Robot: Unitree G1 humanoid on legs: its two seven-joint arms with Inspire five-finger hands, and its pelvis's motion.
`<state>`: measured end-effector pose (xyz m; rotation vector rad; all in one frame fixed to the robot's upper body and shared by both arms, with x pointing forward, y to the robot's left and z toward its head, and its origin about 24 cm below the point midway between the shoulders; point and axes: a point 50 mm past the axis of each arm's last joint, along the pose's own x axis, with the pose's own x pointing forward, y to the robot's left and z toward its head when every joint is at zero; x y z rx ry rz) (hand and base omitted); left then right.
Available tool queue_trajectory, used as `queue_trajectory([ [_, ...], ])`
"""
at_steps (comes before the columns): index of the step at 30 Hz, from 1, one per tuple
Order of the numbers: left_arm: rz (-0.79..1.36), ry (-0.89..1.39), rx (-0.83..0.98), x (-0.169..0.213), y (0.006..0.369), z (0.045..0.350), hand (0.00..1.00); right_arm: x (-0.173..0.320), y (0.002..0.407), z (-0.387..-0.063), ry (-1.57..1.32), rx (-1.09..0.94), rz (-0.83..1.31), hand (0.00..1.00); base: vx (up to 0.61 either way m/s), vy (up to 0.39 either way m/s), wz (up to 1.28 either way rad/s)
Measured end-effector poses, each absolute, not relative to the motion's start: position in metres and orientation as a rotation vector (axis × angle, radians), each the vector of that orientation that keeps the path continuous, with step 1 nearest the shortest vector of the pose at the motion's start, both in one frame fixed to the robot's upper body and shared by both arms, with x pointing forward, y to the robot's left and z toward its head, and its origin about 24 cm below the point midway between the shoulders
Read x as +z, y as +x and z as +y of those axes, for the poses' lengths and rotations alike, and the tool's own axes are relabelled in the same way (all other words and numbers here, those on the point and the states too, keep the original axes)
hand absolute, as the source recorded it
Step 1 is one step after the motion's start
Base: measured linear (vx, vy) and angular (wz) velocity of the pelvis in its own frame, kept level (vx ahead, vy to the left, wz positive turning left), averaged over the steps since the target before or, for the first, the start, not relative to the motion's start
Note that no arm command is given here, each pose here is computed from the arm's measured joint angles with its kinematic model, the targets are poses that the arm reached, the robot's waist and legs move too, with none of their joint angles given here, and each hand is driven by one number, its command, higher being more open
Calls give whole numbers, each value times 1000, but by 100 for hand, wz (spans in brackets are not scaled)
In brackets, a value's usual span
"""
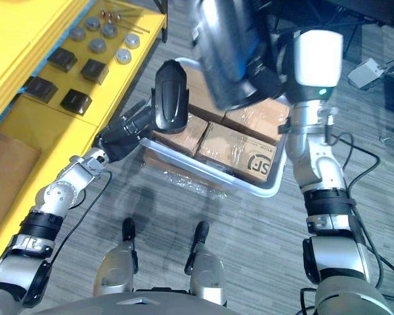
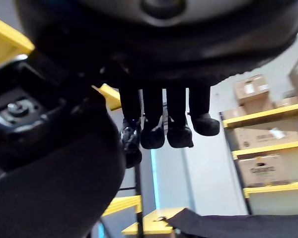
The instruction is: Walk over and take three plastic housings, then place them on the shelf
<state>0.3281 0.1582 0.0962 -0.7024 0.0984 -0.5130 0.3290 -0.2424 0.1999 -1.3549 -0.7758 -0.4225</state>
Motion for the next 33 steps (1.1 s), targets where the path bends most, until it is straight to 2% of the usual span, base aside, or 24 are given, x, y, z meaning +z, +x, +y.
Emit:
queue_trajectory([
  [4, 164, -808, -530, 84, 325, 138, 100, 164, 321, -223, -1389, -253, -794, 0, 6, 1, -1],
  [17, 312, -855, -509, 44, 302, 117, 100, 121, 306, -201, -1345, -102, -758, 0, -14, 2, -2],
  [18, 330, -854, -497, 40, 300, 116, 0, 117, 304, -201, -1345, -90, -748, 0, -26, -5, 6],
  [26, 407, -789, -474, 22, 283, 108, 0, 93, 295, -191, -1333, 17, -690, 0, -26, -4, 5],
  [33, 405, -757, -382, 15, 274, 109, 0, 76, 283, -174, -1180, 42, -637, 0, -6, -3, 2],
])
